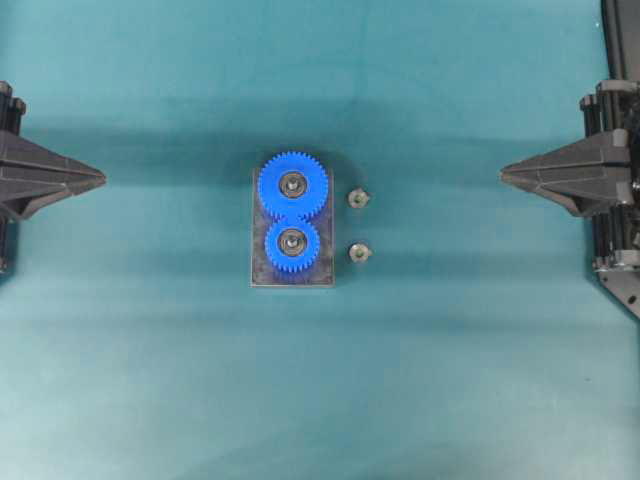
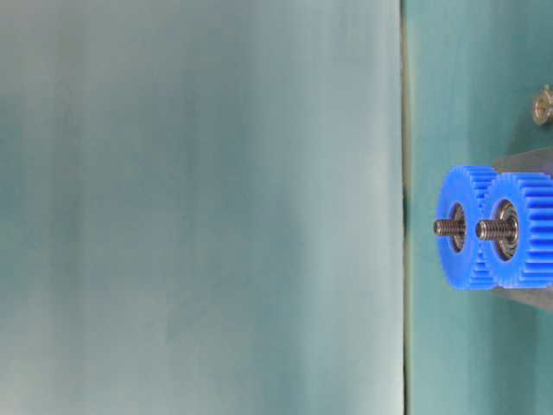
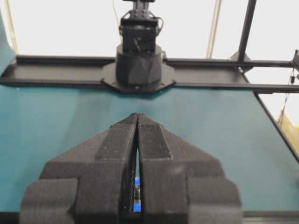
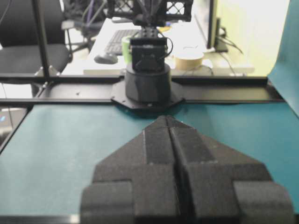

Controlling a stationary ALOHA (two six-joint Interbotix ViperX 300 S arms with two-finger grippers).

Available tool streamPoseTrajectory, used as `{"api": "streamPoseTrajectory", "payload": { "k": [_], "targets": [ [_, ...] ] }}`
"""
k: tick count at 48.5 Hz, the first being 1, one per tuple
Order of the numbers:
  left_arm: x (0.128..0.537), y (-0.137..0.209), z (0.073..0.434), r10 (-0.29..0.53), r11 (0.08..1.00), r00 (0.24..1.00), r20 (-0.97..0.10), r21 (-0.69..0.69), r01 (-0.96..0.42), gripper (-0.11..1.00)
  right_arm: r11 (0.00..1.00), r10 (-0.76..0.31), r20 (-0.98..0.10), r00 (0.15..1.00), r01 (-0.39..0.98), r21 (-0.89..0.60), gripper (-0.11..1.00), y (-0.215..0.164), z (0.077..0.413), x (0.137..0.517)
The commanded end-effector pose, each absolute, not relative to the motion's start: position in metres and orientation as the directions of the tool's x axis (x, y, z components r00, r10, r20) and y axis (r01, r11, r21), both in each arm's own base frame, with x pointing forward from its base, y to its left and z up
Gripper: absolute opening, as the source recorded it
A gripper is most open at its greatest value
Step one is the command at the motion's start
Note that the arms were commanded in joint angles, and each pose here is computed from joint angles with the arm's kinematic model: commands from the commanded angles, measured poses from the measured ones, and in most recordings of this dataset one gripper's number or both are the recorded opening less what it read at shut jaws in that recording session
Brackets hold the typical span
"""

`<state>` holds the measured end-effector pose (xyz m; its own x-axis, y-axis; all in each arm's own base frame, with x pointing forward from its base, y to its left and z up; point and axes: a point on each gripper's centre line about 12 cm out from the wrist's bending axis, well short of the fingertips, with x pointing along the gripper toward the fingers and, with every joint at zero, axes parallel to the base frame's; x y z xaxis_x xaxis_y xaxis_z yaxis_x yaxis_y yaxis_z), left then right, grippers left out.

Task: Insert the washer onto the shaft.
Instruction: 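Move the right gripper toward the upper silver washer beside the plate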

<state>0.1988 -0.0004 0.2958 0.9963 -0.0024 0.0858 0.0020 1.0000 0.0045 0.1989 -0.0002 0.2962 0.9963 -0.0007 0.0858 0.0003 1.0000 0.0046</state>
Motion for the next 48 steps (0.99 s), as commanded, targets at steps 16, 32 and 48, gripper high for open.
{"api": "streamPoseTrajectory", "payload": {
  "k": [16, 32, 48],
  "targets": [
    [0.227, -0.009, 0.286, -0.042, 0.999, 0.991, -0.129, -0.016, 0.04, -0.01, 0.977, -0.034, -0.357, 0.933, 0.107, 0.186, 0.01, -0.009, 0.25, 0.202],
    [0.242, -0.004, 0.259, -0.015, 0.999, 0.933, -0.36, 0.039, 0.031, -0.01, 0.961, -0.076, -0.634, 0.77, 0.225, 0.158, 0.01, -0.032, 0.226, 0.243],
    [0.259, -0.007, 0.249, -0.022, 0.998, 0.901, -0.433, 0.042, 0.044, -0.01, 0.959, -0.084, -0.786, 0.612, 0.265, 0.104, 0.01, -0.051, 0.177, 0.301]
  ]
}}
